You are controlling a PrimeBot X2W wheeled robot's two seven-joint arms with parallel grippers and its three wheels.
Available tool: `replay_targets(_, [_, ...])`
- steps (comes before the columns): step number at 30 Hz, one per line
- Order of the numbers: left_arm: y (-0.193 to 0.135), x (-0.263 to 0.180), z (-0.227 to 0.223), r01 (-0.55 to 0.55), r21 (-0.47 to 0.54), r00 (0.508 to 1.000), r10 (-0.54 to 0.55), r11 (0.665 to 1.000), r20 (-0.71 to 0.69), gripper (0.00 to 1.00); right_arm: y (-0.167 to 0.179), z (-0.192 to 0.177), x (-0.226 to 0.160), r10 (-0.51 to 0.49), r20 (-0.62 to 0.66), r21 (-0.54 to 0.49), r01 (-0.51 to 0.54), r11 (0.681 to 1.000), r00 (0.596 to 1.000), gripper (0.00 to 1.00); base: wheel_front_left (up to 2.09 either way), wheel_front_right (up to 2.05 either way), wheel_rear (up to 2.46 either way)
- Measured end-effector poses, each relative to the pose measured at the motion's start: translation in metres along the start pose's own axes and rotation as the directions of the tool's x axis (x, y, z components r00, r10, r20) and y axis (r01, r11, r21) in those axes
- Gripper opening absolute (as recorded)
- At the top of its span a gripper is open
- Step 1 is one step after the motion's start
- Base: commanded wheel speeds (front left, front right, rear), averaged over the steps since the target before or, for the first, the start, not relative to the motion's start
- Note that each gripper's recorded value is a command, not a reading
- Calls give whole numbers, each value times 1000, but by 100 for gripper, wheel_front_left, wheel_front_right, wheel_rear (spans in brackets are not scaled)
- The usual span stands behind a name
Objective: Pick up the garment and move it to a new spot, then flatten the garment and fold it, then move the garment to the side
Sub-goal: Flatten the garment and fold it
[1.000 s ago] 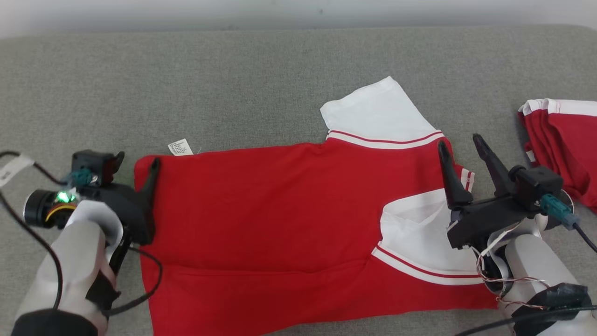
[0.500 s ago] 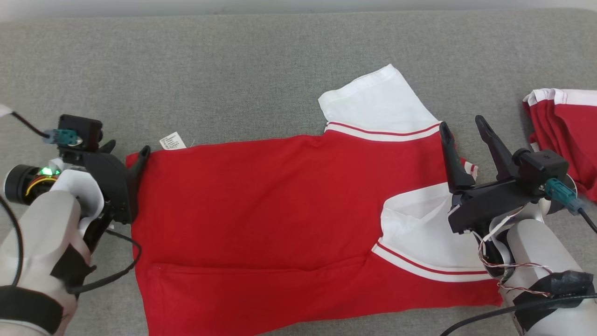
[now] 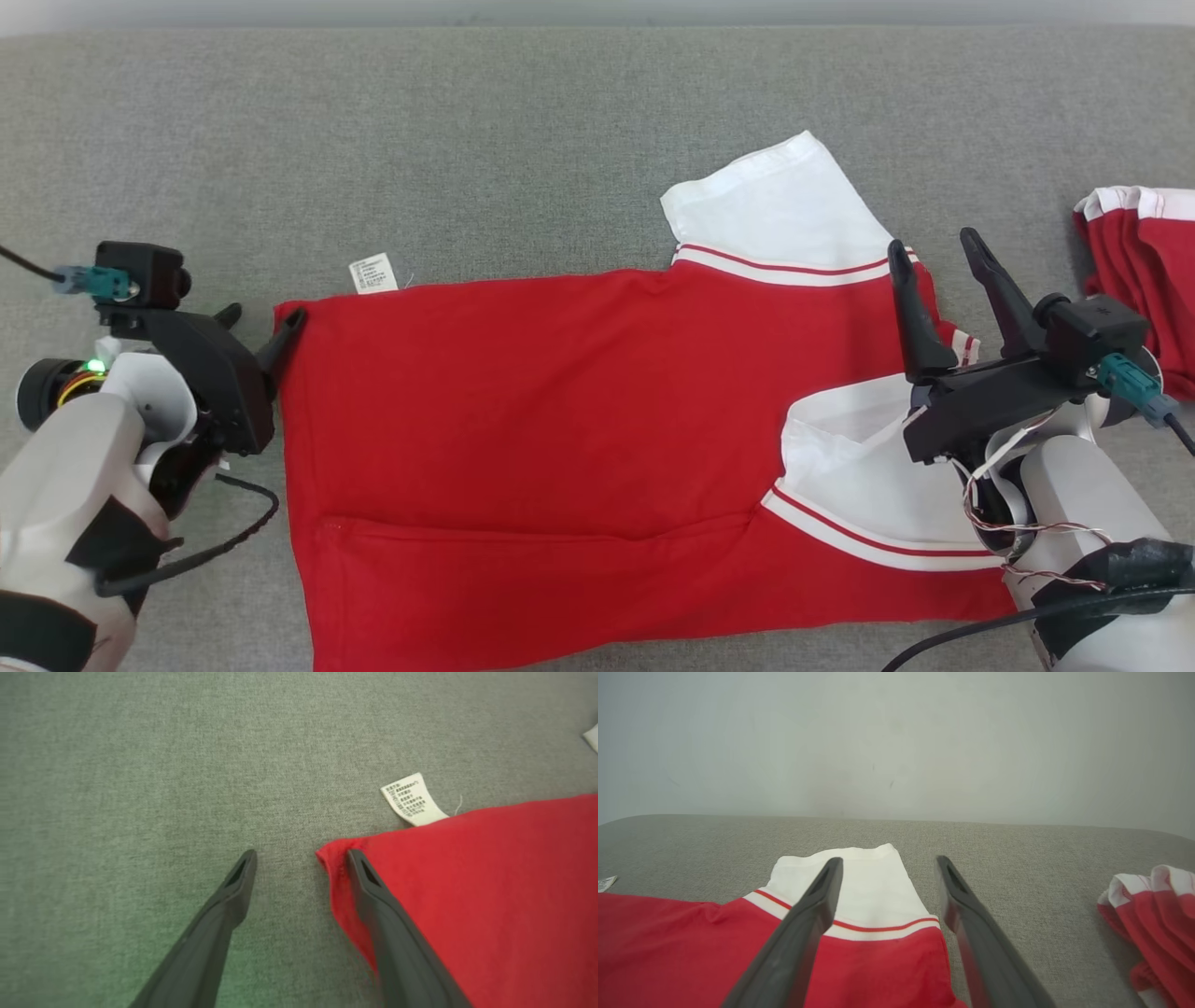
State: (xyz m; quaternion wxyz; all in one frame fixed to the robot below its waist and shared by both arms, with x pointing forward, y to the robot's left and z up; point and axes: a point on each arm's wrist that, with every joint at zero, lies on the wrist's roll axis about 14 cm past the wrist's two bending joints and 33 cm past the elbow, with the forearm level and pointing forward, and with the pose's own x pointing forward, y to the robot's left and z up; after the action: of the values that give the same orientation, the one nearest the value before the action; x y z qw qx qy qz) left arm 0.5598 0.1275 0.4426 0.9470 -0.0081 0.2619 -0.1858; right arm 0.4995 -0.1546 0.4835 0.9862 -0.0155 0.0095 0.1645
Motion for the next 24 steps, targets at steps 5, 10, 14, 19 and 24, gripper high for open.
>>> replay_targets(5, [-3, 2, -7, 17, -29, 1000, -18, 999, -20, 100, 4, -2, 2, 12, -4, 1, -12, 1000, 1000, 100, 0, 0, 0])
replay_targets(10, [-11, 7, -10, 50, -62, 998, -52, 997, -28, 100, 0, -2, 8, 11, -3, -6, -11, 1000, 1000, 100, 0, 0, 0])
replay_targets(14, [-13, 8, -13, 62, -74, 997, -65, 995, -37, 88, -6, -3, 11, 3, -7, -11, -4, 1000, 1000, 100, 0, 0, 0])
replay_targets(19, [-17, 5, -14, 81, -66, 996, -84, 994, -36, 0, -11, 1, 18, 0, -2, -18, 0, 1000, 1000, 100, 0, 0, 0])
replay_targets(24, [-25, 2, -8, 115, -53, 993, -114, 992, 23, 0, -22, 1, 30, -10, -17, -48, 9, 999, 1000, 100, 0, 0, 0])
